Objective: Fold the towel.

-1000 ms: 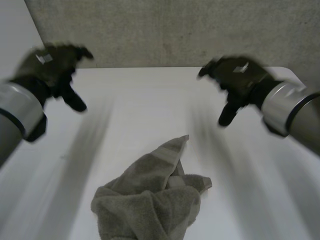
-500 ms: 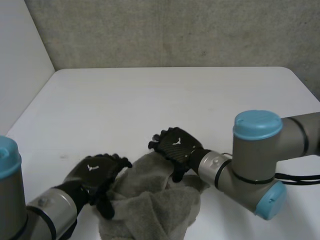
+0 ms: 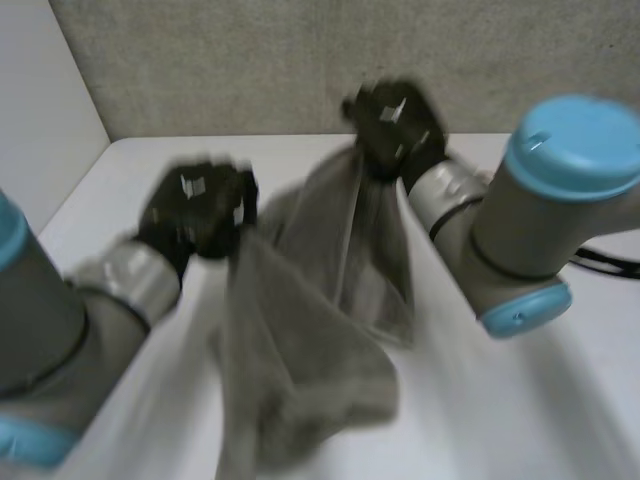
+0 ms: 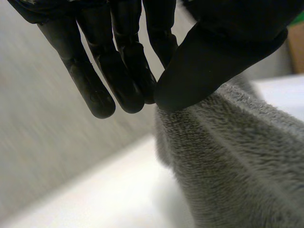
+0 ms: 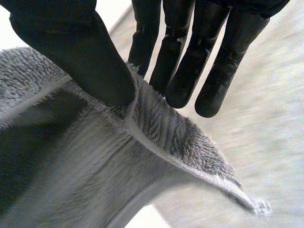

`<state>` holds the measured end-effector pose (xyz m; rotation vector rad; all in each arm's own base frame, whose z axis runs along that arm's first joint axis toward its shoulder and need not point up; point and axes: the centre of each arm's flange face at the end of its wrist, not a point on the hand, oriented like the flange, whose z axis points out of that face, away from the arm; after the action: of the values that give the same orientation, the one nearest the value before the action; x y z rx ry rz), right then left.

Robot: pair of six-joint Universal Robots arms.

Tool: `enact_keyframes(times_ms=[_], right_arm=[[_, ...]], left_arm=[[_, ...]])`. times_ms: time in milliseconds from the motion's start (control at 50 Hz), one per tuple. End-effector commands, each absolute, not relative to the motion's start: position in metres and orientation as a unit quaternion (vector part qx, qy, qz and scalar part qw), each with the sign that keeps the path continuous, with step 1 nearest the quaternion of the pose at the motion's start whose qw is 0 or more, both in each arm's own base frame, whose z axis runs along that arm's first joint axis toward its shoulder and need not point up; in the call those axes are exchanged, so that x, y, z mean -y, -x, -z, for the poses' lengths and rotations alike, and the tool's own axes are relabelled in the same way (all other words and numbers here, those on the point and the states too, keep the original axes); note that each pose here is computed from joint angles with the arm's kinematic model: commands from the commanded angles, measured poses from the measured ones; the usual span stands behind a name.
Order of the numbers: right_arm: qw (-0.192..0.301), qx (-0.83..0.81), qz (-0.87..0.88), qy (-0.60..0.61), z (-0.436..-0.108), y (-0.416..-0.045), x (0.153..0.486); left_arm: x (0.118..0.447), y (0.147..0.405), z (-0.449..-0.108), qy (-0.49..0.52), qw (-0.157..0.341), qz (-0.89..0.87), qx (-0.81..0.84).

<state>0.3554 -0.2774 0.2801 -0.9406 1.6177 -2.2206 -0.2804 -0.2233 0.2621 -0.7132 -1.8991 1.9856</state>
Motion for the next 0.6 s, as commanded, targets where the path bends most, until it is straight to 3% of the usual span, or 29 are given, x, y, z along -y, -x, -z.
enact_keyframes(times_ms=[20,80,280,380,520,600], right_arm=[[0.073,-0.522,0.819,0.226,-0.347,-0.317,0.280],[0.069,-0.526,0.816,0.230,-0.348,-0.314,0.277],[0.066,-0.608,0.729,0.308,-0.309,-0.308,0.257],[0.070,-0.614,0.719,0.317,-0.304,-0.308,0.254],[0.073,-0.596,0.737,0.311,-0.322,-0.308,0.251],[0.073,-0.572,0.761,0.297,-0.351,-0.303,0.244]], left_arm=[[0.284,0.275,-0.320,0.219,0.058,-0.796,0.560],[0.289,0.275,-0.315,0.221,0.052,-0.794,0.564],[0.286,0.281,-0.228,0.262,0.050,-0.710,0.651],[0.285,0.283,-0.208,0.269,0.050,-0.689,0.671],[0.282,0.283,-0.200,0.271,0.052,-0.679,0.681],[0.268,0.283,-0.193,0.278,0.058,-0.665,0.690]])
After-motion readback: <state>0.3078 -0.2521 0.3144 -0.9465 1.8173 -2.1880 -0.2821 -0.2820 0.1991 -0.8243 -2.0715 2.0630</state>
